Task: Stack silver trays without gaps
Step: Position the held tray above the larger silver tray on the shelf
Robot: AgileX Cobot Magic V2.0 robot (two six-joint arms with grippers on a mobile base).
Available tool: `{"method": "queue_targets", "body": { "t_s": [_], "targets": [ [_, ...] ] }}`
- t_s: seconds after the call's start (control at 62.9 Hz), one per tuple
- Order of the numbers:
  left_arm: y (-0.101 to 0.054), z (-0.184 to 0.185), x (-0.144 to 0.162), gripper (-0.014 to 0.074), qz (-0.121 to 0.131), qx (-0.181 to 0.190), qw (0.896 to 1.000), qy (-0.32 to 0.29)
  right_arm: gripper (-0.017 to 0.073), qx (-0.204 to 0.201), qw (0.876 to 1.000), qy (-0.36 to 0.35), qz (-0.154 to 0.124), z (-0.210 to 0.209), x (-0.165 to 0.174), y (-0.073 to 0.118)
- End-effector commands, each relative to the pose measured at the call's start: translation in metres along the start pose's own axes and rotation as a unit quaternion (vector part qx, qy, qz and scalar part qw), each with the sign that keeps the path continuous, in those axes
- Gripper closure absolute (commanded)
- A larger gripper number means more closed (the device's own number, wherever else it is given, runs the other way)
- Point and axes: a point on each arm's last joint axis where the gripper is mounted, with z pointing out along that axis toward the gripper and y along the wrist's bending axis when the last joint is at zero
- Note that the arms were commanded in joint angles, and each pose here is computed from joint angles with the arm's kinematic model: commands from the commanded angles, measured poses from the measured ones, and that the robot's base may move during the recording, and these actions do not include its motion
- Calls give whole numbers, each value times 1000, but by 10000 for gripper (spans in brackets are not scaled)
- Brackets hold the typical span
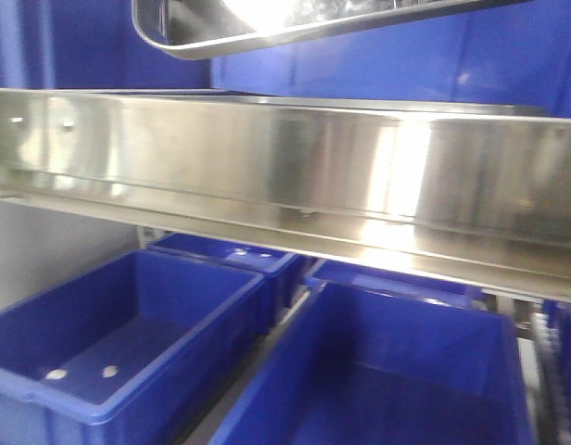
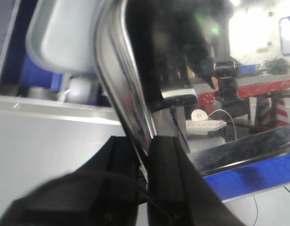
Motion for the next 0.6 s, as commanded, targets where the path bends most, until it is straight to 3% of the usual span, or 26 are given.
{"method": "queue_targets", "body": {
  "t_s": [0.0,0.589],
  "targets": [
    [-10,-23,6,642,10,51,999,0,503,-38,999,-20,6,-21,0,4],
    [-10,-23,6,642,10,51,999,0,503,-38,999,-20,6,-21,0,4]
  ]
}}
